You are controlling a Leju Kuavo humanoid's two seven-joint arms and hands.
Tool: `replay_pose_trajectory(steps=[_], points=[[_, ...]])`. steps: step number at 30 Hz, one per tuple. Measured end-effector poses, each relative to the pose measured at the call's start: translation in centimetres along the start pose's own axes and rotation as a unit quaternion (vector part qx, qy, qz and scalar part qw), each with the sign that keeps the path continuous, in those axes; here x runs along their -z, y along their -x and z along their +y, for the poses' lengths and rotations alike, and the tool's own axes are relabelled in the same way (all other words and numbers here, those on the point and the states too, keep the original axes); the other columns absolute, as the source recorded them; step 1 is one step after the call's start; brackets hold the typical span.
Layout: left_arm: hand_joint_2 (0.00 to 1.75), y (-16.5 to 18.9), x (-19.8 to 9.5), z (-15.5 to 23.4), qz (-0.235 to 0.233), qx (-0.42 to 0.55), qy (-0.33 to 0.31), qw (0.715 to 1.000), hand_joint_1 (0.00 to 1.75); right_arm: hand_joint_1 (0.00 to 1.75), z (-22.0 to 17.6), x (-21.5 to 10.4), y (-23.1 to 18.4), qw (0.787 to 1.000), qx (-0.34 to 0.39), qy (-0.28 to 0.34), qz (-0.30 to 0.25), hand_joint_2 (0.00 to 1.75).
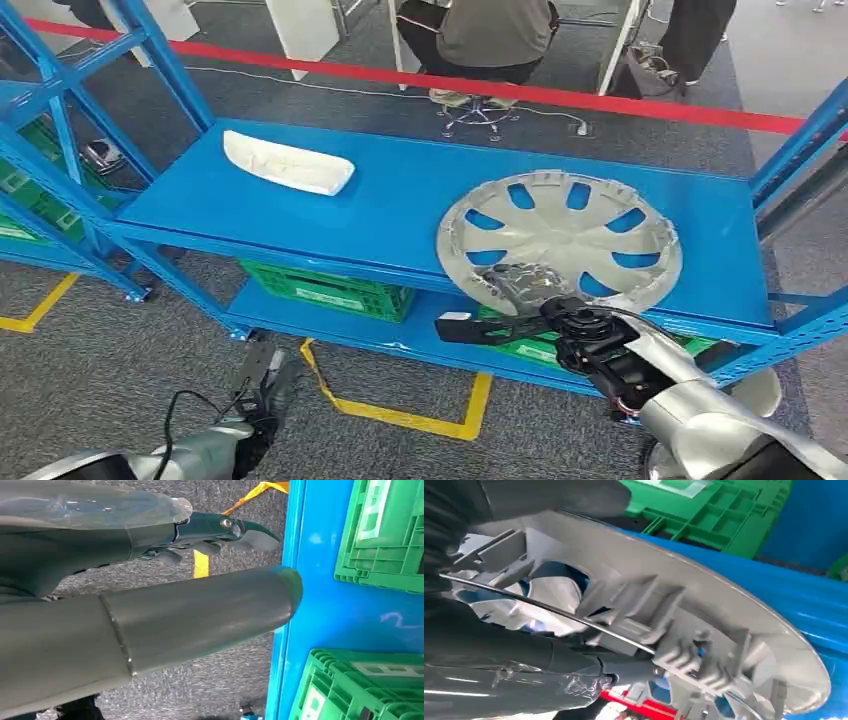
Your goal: Take the parts from the cabinet and place them on the table.
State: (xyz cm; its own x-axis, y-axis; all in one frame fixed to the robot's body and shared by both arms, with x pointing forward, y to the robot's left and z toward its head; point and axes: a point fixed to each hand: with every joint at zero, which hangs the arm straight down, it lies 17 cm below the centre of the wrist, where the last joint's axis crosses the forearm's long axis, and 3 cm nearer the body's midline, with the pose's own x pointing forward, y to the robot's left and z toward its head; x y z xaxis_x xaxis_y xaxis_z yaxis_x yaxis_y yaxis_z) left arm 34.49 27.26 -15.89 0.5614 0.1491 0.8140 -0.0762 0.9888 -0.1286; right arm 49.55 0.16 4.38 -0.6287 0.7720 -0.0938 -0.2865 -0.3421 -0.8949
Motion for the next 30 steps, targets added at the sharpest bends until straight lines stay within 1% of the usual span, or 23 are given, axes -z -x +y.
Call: replay_pose_trajectory(steps=[11,22,26,30], points=[[0.0,0.0,0.0,-0.1,0.001,0.001,0.0,1.0,0.0,1.75,-0.4,0.1,0.4,0.999,-0.032,0.009,0.005,1.75],[0.0,0.1,0.0,-0.2,0.001,0.003,0.002,1.0,0.0,1.75,-0.3,0.1,0.6,0.999,-0.043,0.008,0.007,1.75],[0.0,0.1,0.0,-0.2,0.0,0.003,0.002,1.0,0.0,1.75,-0.8,0.1,0.8,0.998,-0.054,0.024,0.013,1.75],[0.0,0.1,-0.1,0.0,-0.002,0.002,-0.003,1.0,0.0,1.75,-2.6,0.2,1.4,0.996,-0.049,0.064,0.028,1.75]])
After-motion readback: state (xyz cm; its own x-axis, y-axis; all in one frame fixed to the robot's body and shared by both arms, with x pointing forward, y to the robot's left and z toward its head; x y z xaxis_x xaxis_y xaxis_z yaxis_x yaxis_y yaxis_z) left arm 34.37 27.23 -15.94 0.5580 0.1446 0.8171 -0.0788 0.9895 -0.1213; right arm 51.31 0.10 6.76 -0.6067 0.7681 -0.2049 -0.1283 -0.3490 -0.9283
